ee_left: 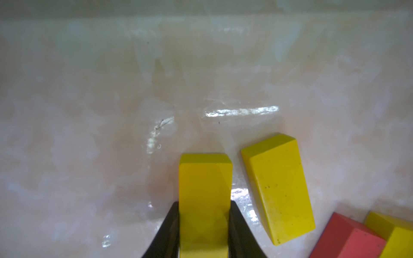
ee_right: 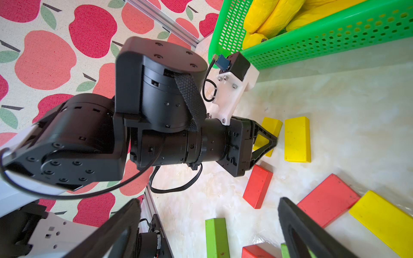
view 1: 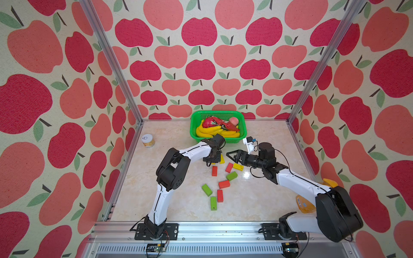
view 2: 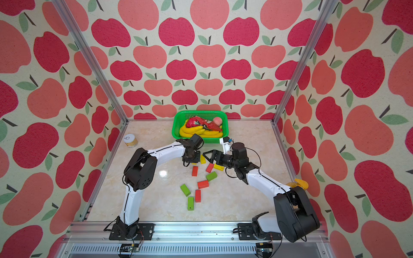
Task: Assemble the letter k with building blocks
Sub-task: Pick up the building block from the center of the board.
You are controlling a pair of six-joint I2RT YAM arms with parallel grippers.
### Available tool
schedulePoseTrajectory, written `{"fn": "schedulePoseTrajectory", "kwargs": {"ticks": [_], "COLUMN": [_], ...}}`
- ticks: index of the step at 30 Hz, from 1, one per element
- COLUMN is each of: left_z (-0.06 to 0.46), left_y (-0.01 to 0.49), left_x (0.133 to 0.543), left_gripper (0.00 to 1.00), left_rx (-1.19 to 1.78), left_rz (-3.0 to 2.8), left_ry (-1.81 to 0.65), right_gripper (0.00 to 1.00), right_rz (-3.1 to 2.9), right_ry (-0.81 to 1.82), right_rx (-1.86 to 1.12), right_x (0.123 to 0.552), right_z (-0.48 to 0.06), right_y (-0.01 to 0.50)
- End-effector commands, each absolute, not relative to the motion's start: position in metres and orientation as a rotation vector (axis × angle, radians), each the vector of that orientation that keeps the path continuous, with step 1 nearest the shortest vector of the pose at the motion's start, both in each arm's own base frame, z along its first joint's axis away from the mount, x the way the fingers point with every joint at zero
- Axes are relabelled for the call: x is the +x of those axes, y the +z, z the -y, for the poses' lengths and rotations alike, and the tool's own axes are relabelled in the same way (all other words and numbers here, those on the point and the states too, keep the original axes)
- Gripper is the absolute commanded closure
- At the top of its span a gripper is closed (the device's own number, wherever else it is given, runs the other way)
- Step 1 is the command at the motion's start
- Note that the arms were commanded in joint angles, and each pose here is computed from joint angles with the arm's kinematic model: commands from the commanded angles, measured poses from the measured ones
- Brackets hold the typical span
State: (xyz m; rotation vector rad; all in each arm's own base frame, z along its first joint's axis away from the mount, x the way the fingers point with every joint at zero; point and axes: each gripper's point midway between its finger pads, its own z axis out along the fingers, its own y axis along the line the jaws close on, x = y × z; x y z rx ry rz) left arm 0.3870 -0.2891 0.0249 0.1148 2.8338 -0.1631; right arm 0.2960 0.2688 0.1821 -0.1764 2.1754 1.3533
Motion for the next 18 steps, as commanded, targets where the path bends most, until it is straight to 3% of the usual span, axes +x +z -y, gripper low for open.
{"fn": "schedulePoseTrajectory", "kwargs": {"ticks": [1, 18], "left_z": [0.274, 0.203], "left_y": [0.023, 0.052], "left_x": [0.383, 0.358], "left_gripper": [0.9, 0.94], "left_rx": [0.128, 0.131], "left_rz": [-2.862, -2.845], "left_ry": [-0.078, -0.091], "right_gripper": [0.01, 0.01], "right_rz": [-2.157, -2.195], "right_ry": [1.366, 1.395], "right_rx": [-0.161, -0.138], "right_x": [0.298, 0.299], "right_z": [-0.267, -0.271], "right_y": [0.187, 0.177]}}
